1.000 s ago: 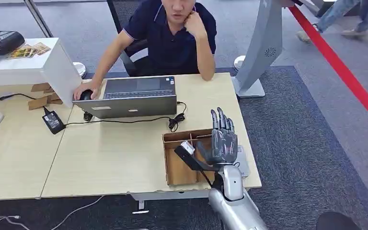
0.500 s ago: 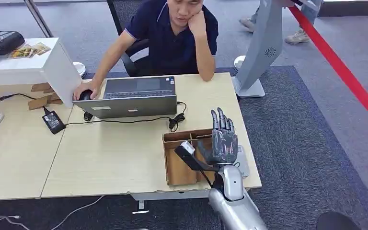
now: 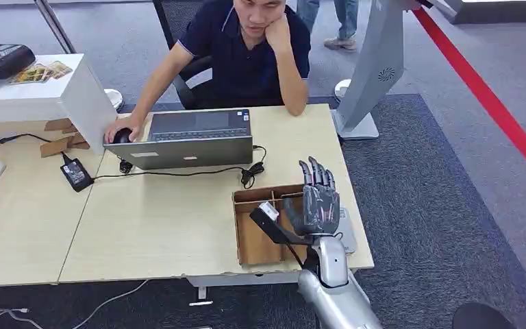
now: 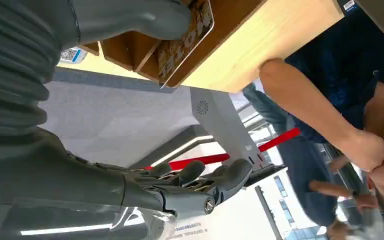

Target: Pass the card to the sensor for recognition and then transmit it.

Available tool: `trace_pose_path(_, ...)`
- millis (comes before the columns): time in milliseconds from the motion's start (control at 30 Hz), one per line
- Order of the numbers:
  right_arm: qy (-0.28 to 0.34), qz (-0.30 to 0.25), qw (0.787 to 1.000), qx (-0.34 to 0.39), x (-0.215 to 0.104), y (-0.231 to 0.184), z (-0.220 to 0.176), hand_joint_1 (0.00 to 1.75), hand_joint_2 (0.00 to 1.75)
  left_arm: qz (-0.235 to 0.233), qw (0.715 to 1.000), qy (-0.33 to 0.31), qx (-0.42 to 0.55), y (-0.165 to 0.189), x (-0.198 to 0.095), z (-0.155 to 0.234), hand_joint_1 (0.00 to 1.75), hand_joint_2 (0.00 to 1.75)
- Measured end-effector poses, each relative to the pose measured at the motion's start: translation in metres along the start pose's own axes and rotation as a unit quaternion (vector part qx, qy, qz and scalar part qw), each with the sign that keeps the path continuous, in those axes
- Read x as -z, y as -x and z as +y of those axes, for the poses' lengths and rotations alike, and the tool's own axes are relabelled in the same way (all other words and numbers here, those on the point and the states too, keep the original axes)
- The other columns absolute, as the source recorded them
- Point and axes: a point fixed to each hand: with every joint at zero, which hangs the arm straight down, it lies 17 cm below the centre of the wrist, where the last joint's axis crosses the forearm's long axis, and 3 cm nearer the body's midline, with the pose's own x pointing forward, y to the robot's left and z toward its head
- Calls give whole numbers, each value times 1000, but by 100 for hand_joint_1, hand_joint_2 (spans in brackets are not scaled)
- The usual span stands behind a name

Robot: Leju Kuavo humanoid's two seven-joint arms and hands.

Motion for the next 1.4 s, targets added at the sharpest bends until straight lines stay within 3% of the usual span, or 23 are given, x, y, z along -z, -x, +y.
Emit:
trace_pose_path(700,-1,1,1000,0,0,0,1,72,175,1,1000,1,-1,0,0,0,0,0)
trace_pose_path(767,-3,3,1000,0,-1,1,2,80,175,0,1000,1,-1,0,0,0,0,0)
trace_pose_path(1400,-24,6,1000,-8,-11,6,16,86,175,2,1000,0,-2,2,0,0,0,0)
